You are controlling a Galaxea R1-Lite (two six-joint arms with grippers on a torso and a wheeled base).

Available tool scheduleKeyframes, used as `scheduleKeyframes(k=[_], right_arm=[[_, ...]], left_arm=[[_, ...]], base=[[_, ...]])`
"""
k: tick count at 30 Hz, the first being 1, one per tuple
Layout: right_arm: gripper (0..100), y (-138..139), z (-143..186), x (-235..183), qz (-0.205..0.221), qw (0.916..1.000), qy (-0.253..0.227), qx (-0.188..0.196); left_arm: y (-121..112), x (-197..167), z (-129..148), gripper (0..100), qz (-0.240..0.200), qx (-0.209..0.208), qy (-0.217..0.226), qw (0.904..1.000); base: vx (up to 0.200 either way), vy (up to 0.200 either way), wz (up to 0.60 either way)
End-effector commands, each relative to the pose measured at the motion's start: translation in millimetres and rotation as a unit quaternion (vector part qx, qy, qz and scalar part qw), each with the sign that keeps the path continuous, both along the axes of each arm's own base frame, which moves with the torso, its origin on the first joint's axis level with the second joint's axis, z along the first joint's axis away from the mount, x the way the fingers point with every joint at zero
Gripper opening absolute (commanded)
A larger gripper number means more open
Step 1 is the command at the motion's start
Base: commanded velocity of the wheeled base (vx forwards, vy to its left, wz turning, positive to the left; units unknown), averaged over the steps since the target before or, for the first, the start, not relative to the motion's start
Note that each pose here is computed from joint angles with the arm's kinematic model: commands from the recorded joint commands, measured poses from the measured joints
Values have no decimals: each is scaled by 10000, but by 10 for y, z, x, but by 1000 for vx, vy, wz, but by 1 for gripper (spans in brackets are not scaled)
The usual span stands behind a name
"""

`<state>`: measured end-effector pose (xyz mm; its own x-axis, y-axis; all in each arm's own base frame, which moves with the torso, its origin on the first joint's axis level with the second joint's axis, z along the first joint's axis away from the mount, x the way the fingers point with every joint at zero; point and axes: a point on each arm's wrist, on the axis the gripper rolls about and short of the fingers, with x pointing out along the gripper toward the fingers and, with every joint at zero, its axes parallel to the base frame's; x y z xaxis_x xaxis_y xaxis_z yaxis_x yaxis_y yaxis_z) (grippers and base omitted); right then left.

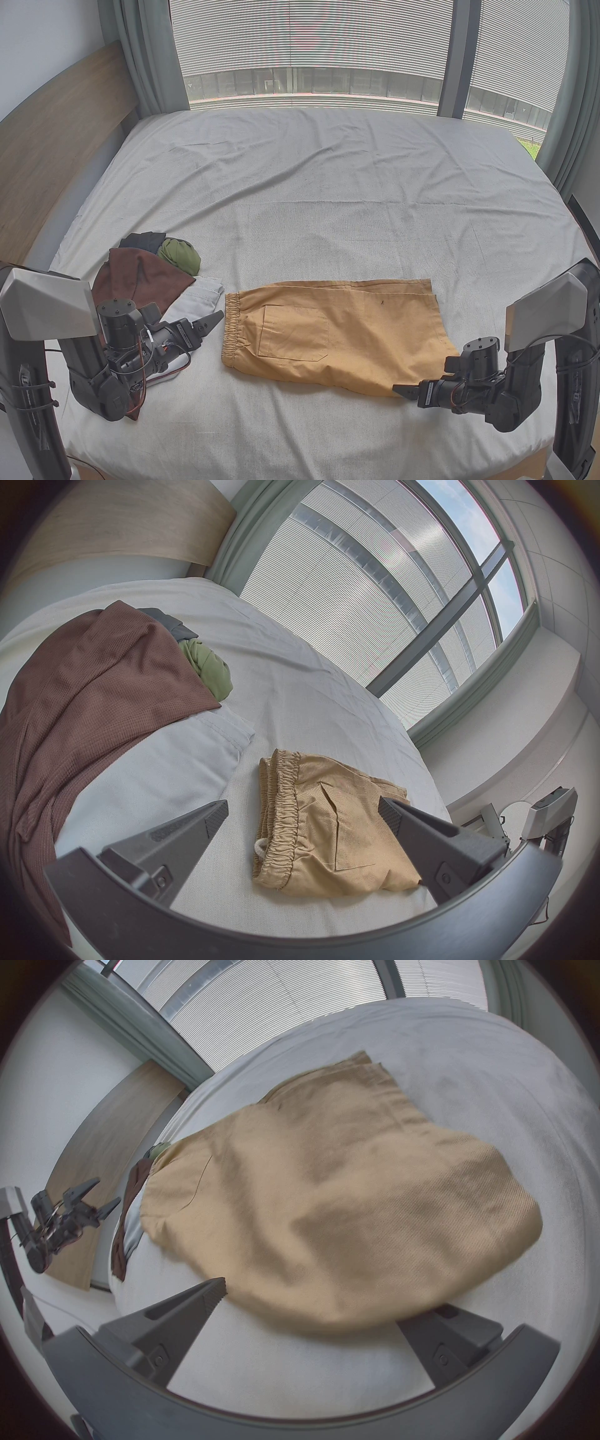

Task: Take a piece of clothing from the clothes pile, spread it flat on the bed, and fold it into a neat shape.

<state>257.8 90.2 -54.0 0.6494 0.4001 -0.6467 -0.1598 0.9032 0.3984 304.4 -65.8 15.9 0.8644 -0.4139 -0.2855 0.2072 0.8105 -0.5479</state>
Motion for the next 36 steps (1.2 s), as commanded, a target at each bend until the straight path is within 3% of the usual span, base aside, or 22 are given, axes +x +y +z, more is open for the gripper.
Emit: scheduleKeyframes(k=[1, 6, 15, 19, 25, 27, 36], right_arm=[[100, 114, 10, -185, 434, 9989, 180, 64], [100, 268, 71, -348, 863, 9960, -25, 218], [100, 404, 225, -398, 1263, 9907, -248, 448], [100, 464, 379, -375, 1363, 9872, -560, 615], [100, 507, 485, -252, 1295, 9844, -893, 784], [100, 535, 592, -4, 1136, 9796, -1354, 951], [100, 418, 653, 304, 929, 9783, -1515, 1063]], left_arm=[[-7, 0, -68, 100, -12, 15, 112, 9999], [-16, -4, -137, 100, -34, 35, 226, 9997], [-54, -10, -202, 100, -88, 37, 333, 9994], [-104, -5, -274, 100, -160, 67, 411, 9990], [-154, 20, -295, 100, -207, 50, 397, 9990], [-179, 60, -390, 100, -220, 64, 474, 9986], [-244, 97, -600, 100, -274, 126, 672, 9973]], base=[[0, 0, 0], [0, 0, 0], [0, 0, 0], [0, 0, 0], [0, 0, 0], [0, 0, 0], [0, 0, 0]])
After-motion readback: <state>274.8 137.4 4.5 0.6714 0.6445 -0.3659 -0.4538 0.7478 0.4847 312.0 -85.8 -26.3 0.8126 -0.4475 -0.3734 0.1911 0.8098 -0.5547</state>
